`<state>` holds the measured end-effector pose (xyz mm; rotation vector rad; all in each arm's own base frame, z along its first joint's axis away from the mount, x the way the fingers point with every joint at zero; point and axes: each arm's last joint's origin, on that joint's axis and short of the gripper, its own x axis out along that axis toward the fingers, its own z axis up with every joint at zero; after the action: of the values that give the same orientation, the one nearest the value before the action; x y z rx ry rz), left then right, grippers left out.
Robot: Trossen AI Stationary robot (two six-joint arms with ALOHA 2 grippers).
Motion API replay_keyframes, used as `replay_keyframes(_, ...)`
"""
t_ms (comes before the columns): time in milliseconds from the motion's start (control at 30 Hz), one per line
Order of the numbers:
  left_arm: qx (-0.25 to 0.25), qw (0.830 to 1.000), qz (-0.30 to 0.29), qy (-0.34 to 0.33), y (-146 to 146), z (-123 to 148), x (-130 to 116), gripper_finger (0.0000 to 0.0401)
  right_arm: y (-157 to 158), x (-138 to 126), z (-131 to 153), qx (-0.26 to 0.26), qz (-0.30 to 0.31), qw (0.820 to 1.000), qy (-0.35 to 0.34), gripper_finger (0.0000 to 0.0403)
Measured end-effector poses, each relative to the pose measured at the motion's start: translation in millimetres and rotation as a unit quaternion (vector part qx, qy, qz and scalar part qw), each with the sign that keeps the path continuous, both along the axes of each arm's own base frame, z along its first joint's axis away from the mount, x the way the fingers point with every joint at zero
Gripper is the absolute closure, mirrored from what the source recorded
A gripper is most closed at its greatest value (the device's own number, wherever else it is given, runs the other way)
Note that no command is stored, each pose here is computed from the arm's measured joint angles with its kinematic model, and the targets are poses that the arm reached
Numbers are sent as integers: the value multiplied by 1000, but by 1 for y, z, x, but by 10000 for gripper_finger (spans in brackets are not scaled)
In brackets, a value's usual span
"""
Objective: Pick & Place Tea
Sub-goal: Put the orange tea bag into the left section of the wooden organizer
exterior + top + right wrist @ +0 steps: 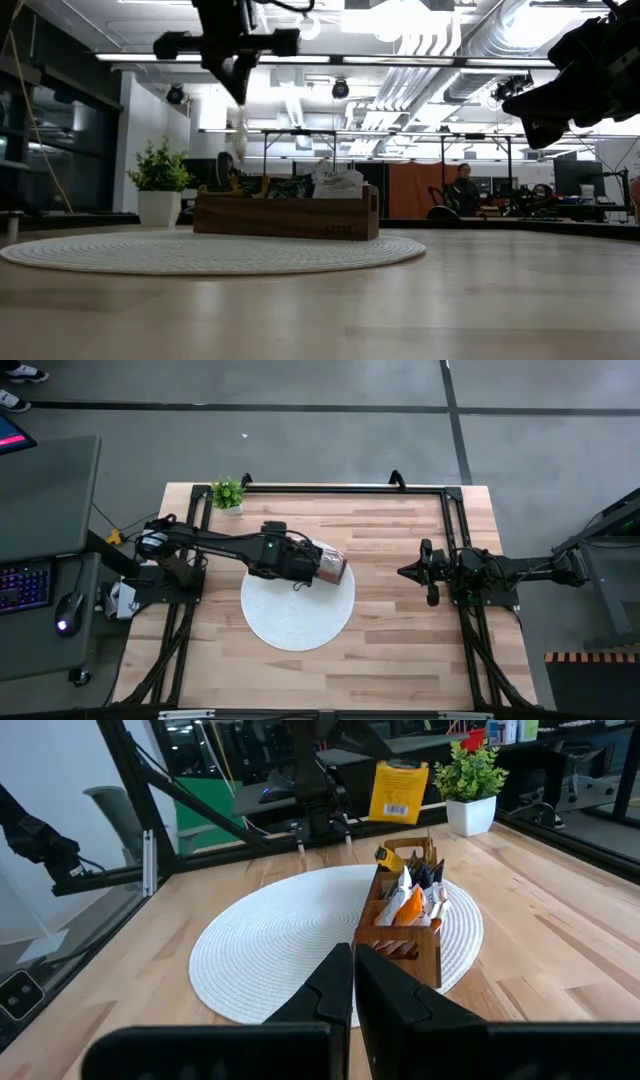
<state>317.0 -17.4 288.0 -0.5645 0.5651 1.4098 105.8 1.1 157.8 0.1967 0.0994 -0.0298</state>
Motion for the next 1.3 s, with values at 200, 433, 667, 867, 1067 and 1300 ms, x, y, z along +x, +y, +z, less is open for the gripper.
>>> replay_keyframes(200,-17,987,92,-129,-1,-11,6,401,0,0,0,0,0,1000,0,391)
replay_keyframes(433,-18,969,165,-185,3,-21,3,401,0,0,0,0,0,1000,0,391)
replay_keyframes(667,-9,961,179,-212,9,-33,5,401,0,0,0,0,0,1000,0,391)
replay_keyframes(867,5,962,169,-214,6,-32,5,401,0,0,0,0,0,1000,0,391)
replay_keyframes(1067,12,982,96,-161,-13,-32,3,401,0,0,0,0,0,1000,0,391)
replay_keyframes(1300,26,998,-7,-53,-46,-32,-12,401,0,0,0,0,0,1000,0,391)
